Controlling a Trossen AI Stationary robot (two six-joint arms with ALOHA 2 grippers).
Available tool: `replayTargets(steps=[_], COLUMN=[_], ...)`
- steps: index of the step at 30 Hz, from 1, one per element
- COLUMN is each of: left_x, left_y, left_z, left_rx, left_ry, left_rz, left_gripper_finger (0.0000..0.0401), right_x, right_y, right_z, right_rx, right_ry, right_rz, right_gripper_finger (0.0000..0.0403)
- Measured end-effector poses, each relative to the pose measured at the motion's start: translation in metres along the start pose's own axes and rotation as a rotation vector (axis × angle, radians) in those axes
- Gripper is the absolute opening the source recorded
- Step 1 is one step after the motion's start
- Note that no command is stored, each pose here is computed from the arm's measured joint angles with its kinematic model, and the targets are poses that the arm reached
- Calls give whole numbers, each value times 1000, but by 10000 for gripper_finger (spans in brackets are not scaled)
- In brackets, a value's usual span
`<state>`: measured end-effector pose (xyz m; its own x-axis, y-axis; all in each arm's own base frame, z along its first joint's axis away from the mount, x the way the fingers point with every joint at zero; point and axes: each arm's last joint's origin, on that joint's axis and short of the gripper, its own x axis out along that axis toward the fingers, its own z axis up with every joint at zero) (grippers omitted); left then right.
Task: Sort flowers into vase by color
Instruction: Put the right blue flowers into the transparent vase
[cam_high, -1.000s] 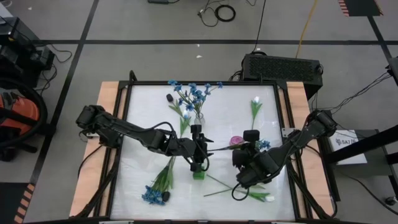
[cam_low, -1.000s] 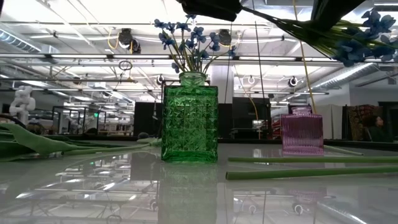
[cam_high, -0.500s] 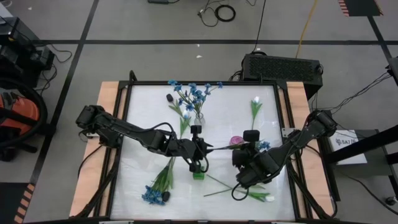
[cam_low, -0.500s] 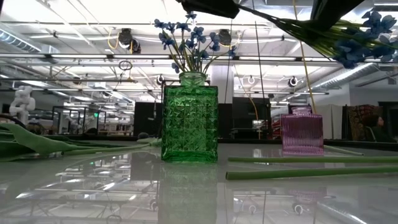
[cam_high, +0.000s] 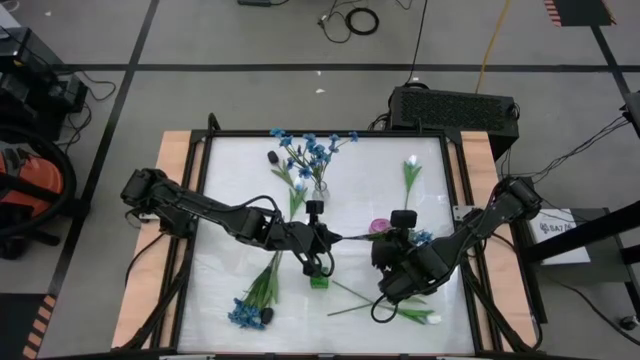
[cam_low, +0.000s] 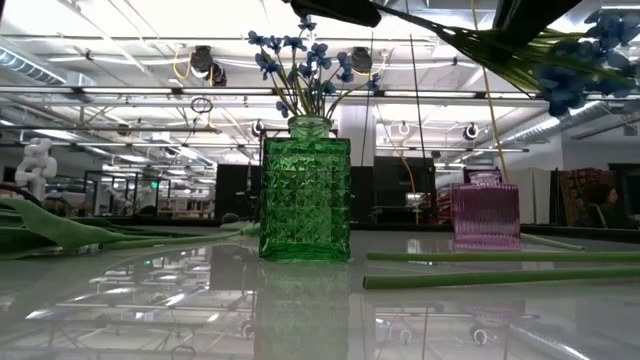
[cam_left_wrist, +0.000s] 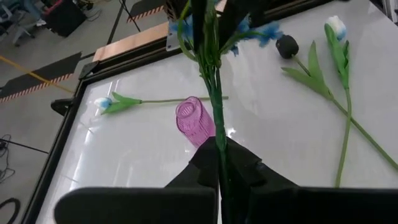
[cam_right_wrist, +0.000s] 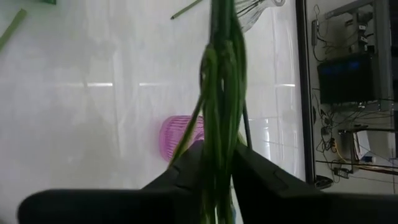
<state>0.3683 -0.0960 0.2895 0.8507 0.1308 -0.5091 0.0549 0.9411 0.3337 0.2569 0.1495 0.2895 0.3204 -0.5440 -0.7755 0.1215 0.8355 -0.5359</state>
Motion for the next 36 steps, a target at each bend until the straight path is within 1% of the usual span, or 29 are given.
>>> replayTargets(steps=[4,9,13,18,21,23,25,30,33,36], left_x=[-1,-1,-2,-17,-31,-42,-51,-73,-87,-101], left_y=[0,0,1,7,12,16,20,28,36,45], left_z=[0,-2,-7,-6,-6,-6,-6,-10,-5,3], left_rx=[2,7,24,-20,-54,-77,-103,-121,-179,-228], left_ry=[5,20,70,97,116,129,137,109,52,-30], left_rz=[-1,-4,-11,-13,-17,-16,-13,8,69,133], left_gripper_finger=[6,6,5,5,5,5,5,4,4,4], right_x=[0,0,0,-6,-14,-21,-31,-54,-64,-67], right_y=[0,-1,-1,-8,-14,-18,-15,7,20,36], right_z=[0,1,1,-1,-3,-6,-9,-15,-14,-12], right_rx=[-1,35,69,131,179,195,201,203,263,348], right_ry=[1,-18,-21,-45,-70,-125,-211,-443,-532,-612], right_rz=[-2,-22,-19,-2,14,1,-11,-10,56,142], right_gripper_finger=[94,119,147,183,198,203,205,202,197,192])
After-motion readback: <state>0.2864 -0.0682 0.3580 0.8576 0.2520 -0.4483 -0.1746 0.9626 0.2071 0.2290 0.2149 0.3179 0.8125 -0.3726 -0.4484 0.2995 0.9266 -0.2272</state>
